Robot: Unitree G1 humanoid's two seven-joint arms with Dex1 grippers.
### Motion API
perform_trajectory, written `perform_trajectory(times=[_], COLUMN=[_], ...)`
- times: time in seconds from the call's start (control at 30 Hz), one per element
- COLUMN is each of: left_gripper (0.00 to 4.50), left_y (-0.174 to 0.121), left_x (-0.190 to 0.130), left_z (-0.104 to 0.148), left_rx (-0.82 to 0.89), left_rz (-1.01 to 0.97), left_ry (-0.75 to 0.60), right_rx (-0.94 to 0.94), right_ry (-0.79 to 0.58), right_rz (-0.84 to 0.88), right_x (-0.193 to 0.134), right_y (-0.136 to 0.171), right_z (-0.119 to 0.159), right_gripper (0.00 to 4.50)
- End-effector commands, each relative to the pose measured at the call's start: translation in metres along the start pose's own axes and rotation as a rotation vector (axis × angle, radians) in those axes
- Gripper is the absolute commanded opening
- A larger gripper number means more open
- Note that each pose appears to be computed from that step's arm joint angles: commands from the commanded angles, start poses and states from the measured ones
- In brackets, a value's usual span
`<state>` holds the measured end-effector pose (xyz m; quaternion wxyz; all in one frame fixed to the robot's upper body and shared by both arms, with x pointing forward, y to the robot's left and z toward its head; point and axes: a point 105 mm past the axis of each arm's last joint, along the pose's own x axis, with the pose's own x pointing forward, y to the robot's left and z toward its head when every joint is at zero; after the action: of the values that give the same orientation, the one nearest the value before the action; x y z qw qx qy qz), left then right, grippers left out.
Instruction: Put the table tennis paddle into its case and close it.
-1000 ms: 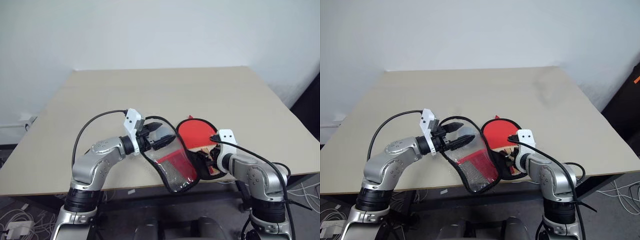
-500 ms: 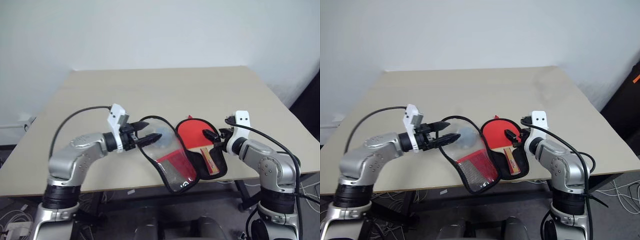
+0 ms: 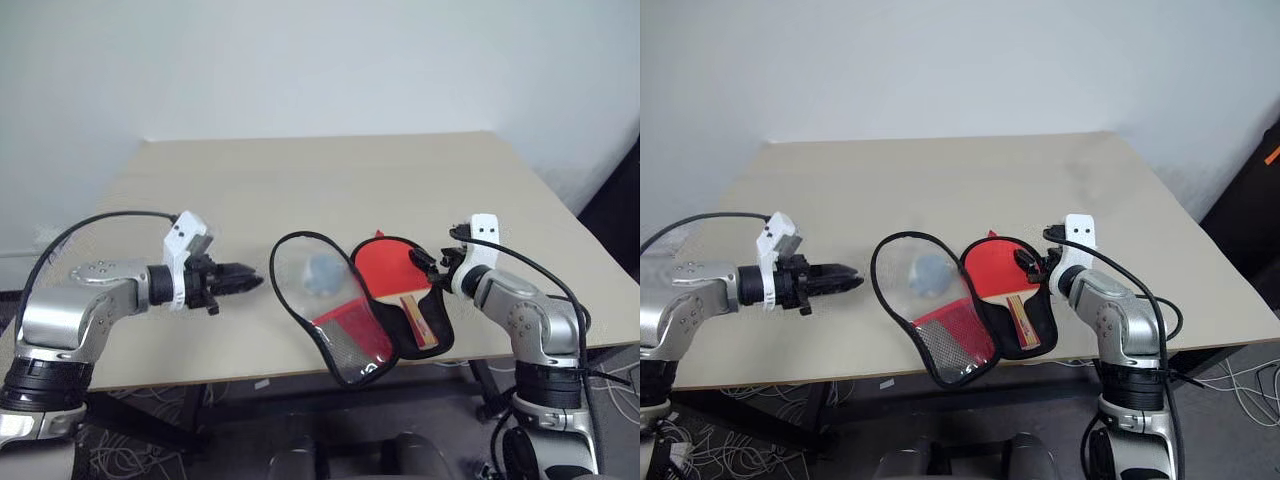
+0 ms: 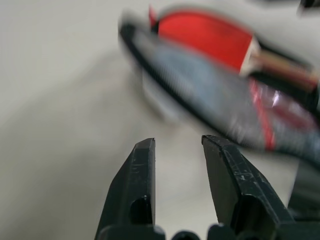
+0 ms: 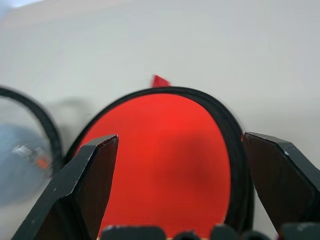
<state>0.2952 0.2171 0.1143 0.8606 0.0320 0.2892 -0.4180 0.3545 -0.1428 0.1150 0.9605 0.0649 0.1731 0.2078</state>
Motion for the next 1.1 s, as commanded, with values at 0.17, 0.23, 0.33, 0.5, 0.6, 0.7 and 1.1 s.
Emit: perform_trajectory(times=[0.17,0.23,0.33,0.5,0.6,0.7,1.1], left_gripper=[1.43,1.43,1.43,1.43,1.43,1.43,1.43], left_y=[-0.018,-0.029,-0.047,-0.068,-0.078,-0.085,-0.116], left_x=[0.024,0.035,0.053,0.070,0.081,0.099,0.168], left_z=[-0.009,-0.008,0.001,0.012,0.025,0.042,0.073], left_rx=[0.012,0.025,0.018,0.012,0.008,-0.004,0.032], left_rz=[-0.094,-0.136,-0.212,-0.289,-0.330,-0.335,-0.293], left_ry=[0.022,0.014,-0.031,-0.085,-0.128,-0.184,-0.264], right_rx=[-0.115,-0.119,-0.113,-0.053,-0.011,0.008,0.076], right_ry=[-0.031,-0.044,-0.098,-0.267,-0.371,-0.422,-0.470], right_rz=[0.139,0.124,0.143,0.226,0.299,0.320,0.303], right_x=[-0.006,-0.005,-0.007,-0.026,-0.042,-0.051,-0.053], right_y=[0.004,0.001,0.007,0.021,0.031,0.034,0.035], right_z=[0.018,0.023,0.036,0.072,0.095,0.107,0.115], right_gripper=[4.28,4.28,4.28,4.28,4.28,4.28,4.28])
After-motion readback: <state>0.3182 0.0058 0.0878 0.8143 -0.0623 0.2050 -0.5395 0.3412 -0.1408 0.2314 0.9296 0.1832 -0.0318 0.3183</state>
